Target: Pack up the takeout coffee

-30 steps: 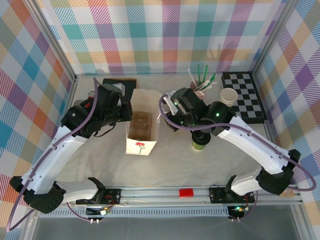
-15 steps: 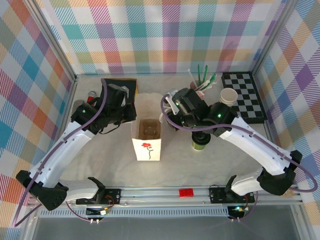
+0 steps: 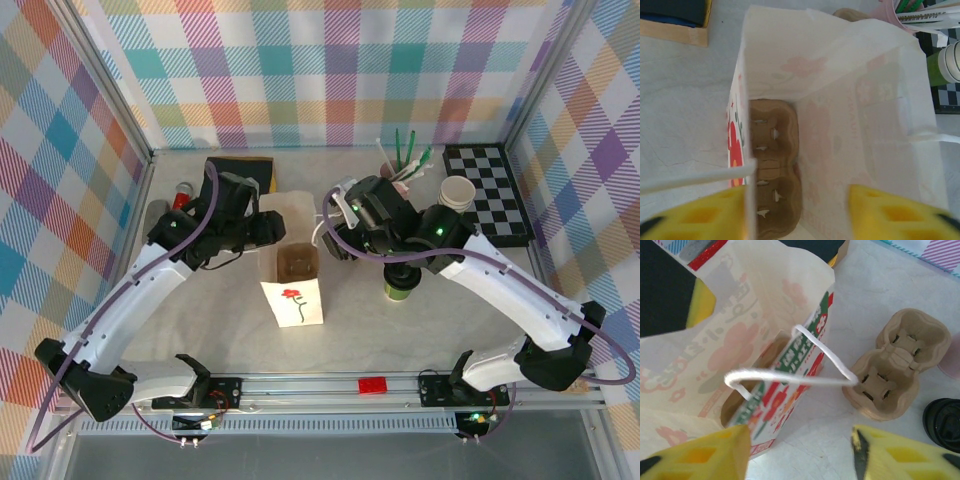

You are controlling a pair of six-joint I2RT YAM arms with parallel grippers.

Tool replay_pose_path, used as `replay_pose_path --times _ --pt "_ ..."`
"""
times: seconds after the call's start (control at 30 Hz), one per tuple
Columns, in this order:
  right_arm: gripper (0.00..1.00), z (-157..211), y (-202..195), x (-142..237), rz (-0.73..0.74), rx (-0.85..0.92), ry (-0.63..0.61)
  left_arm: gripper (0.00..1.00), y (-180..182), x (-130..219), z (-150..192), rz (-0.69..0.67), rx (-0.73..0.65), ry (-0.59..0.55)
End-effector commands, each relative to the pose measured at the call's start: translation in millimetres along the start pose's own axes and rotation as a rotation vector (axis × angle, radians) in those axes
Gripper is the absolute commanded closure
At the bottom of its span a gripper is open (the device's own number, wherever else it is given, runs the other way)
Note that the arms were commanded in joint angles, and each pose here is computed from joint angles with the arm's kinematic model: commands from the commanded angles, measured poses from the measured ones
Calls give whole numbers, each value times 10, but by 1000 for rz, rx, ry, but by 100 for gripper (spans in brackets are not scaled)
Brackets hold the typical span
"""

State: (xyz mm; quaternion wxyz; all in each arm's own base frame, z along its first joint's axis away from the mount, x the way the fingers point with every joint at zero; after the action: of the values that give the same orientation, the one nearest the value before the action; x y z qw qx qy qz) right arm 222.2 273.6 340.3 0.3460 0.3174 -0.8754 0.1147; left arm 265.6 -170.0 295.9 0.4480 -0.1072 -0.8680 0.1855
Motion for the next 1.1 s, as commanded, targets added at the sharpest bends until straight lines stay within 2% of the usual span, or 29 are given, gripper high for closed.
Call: replay_pose_path --times 0.0,0.03,0.1,0.2,0.5,0.57,0.7,0.87,0.97,1.07 --pt "37 5 -3 49 -11 -22 -6 26 -5 265 -105 10 13 -55" --pt "36 20 14 40 -19 -25 1 19 -11 319 -129 7 7 -62" --pt "35 34 38 40 -35 -35 6 12 -41 420 -171 17 -5 -76" --pt "35 31 55 57 -49 -46 0 9 -122 578 -235 52 -20 -95" --pt "33 31 109 40 -84 -97 -9 8 -306 1051 -444 148 -24 -198" --pt "32 40 128 24 -94 -108 -9 8 -260 1181 -489 124 -34 -237" --pt "31 54 165 -20 -110 -125 -8 3 107 1330 -507 -67 -36 -304" --pt "30 21 247 -65 -138 -126 -11 0 650 1214 -326 -242 30 -260" --pt "29 -31 290 -103 -154 -125 -21 0 808 1005 -172 -221 79 -189" --pt "28 -88 285 -180 -137 -130 -33 0 788 838 -72 -156 93 -149"
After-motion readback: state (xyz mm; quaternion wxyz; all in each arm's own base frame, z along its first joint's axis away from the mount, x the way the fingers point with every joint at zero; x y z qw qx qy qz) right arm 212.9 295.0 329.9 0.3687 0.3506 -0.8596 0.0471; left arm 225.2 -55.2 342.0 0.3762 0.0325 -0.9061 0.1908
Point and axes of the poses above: each hand's point on the last joint's axis, 136 mm out from that joint toward the fingers, its own x axis back along the fingers, its own y axis along the line the jaws close on, z = x × y, the point moved 2 cm from there along x, back along the fingers
